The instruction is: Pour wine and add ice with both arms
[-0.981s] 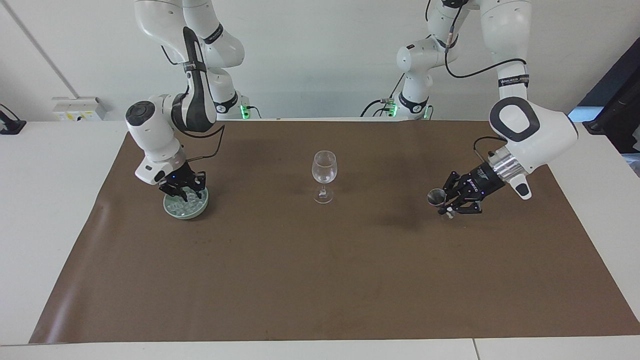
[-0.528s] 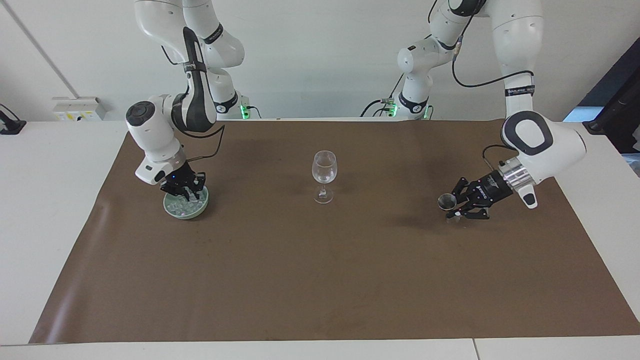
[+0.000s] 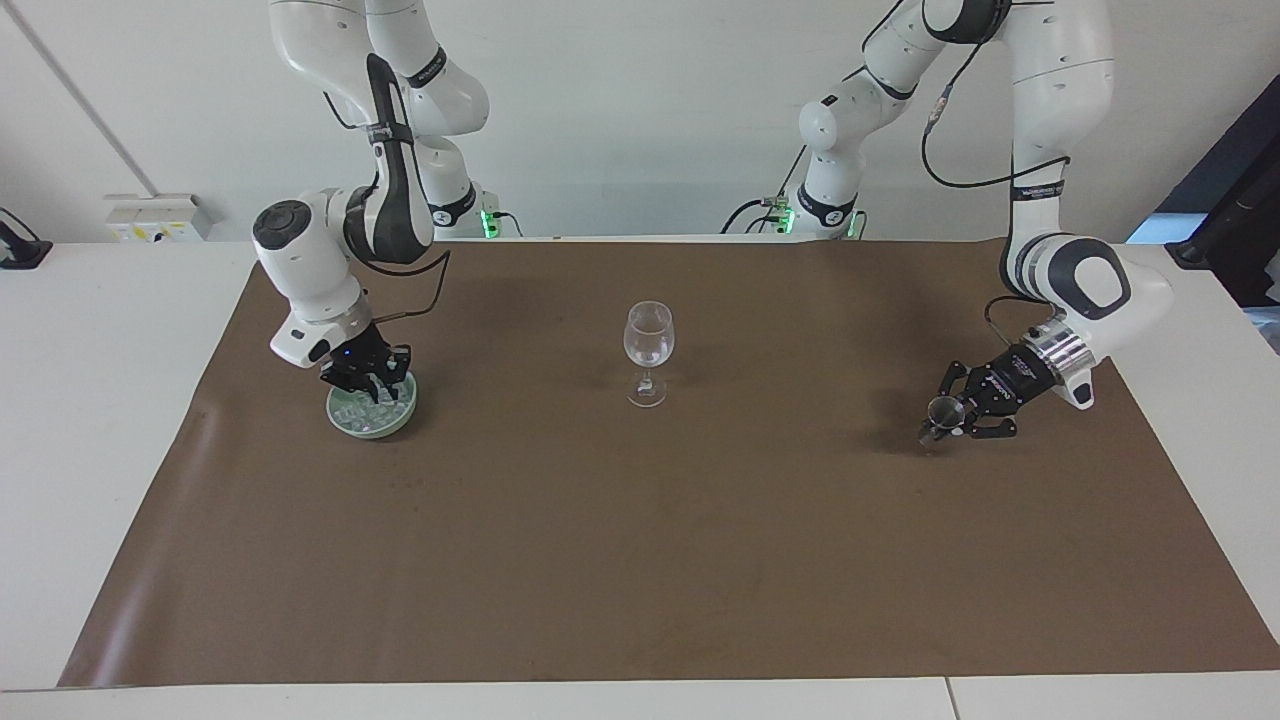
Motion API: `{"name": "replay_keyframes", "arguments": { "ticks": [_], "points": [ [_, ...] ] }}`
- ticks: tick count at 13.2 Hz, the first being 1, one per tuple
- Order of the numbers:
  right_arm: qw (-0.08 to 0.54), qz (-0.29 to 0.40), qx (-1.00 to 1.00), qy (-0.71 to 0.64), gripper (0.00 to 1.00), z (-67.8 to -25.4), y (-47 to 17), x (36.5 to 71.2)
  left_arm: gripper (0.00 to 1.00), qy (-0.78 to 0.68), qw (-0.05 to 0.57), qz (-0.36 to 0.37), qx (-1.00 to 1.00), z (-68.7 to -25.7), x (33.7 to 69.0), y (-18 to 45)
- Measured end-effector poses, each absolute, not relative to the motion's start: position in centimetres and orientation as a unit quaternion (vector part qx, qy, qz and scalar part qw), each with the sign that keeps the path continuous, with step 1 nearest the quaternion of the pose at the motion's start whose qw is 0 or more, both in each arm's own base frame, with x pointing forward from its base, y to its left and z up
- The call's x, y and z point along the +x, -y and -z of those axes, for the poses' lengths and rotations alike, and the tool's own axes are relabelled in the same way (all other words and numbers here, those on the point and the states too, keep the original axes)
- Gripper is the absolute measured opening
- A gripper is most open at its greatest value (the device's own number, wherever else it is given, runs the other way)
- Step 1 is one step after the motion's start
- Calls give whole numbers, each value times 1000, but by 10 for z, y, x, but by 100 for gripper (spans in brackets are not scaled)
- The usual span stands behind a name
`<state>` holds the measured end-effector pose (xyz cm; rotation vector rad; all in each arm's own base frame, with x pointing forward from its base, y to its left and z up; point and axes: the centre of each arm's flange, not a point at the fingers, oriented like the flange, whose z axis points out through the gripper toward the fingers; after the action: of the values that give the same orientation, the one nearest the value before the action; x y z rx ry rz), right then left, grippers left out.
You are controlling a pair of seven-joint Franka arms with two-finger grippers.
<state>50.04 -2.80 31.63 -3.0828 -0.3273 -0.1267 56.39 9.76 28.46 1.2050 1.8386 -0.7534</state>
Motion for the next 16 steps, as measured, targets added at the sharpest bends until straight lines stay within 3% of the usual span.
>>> {"name": "replay_keyframes", "arguments": {
  "ticks": [7,13,16],
  "points": [
    [27,31,-993,107,24,-367,23,528,22,-729,437,303,432,-257,517,-95],
    [40,-1,-994,100,24,-464,-43,554,26,-732,439,301,425,-256,507,-97],
    [44,3,-997,68,24,-527,-136,555,58,-731,441,298,426,-257,507,-98]
  ]
}}
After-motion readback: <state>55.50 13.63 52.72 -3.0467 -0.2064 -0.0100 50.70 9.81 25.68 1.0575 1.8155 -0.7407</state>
